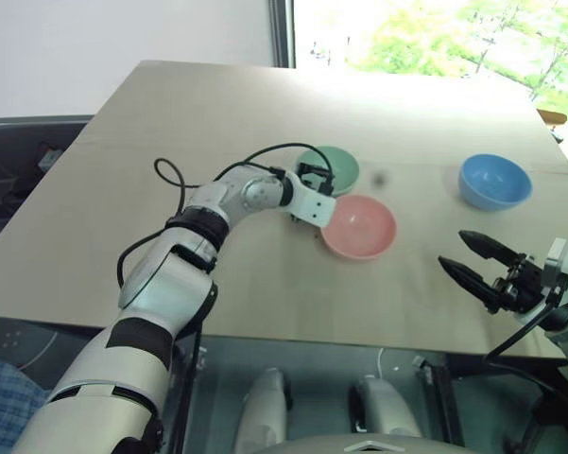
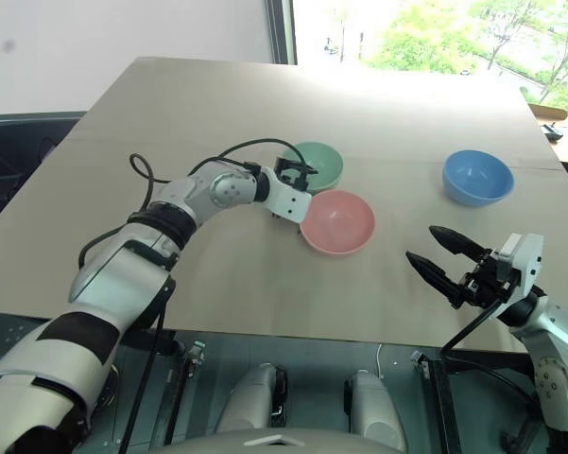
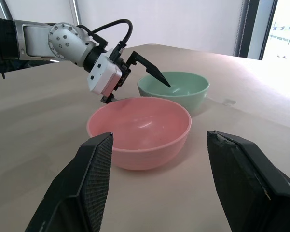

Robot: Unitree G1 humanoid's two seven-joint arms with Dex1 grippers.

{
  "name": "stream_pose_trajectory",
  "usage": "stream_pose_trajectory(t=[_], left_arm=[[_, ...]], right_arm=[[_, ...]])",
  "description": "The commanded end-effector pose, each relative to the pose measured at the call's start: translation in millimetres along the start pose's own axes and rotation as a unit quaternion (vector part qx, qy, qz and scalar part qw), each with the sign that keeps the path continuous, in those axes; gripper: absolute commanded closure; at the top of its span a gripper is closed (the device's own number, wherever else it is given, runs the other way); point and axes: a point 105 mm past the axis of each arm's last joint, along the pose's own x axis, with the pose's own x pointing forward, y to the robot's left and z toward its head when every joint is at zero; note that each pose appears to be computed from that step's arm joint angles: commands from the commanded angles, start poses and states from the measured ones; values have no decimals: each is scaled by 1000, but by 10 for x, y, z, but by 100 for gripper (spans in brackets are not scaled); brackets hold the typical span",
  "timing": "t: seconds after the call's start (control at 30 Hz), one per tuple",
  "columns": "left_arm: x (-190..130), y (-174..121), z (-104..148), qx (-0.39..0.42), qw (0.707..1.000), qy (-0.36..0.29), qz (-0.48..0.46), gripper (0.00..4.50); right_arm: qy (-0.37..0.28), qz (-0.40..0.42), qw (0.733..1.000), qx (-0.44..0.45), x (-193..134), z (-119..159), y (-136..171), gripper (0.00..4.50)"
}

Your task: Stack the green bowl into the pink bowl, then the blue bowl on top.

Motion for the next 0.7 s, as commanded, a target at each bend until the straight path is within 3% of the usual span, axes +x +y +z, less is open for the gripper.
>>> stream_pose_trajectory(t=[0.03,0.53,0.57,0.63,0.67,0.7], left_arm=[[8,-3,-23,8,1000,8,-10,8],[25,-2,-15,13,1000,10,-15,8],[25,-2,-13,14,1000,10,-15,60],[27,-2,-12,15,1000,10,-16,106],[28,-2,-13,15,1000,10,-16,170],[29,-3,-14,15,1000,11,-17,204]], right_arm=[[-28,-20,998,-43,-11,167,-76,123],[-18,-52,997,-61,0,111,-186,123],[-19,-52,997,-62,1,112,-185,123],[-19,-52,997,-61,4,111,-184,123],[-19,-52,997,-61,4,110,-184,123],[-18,-52,997,-60,4,107,-182,123]])
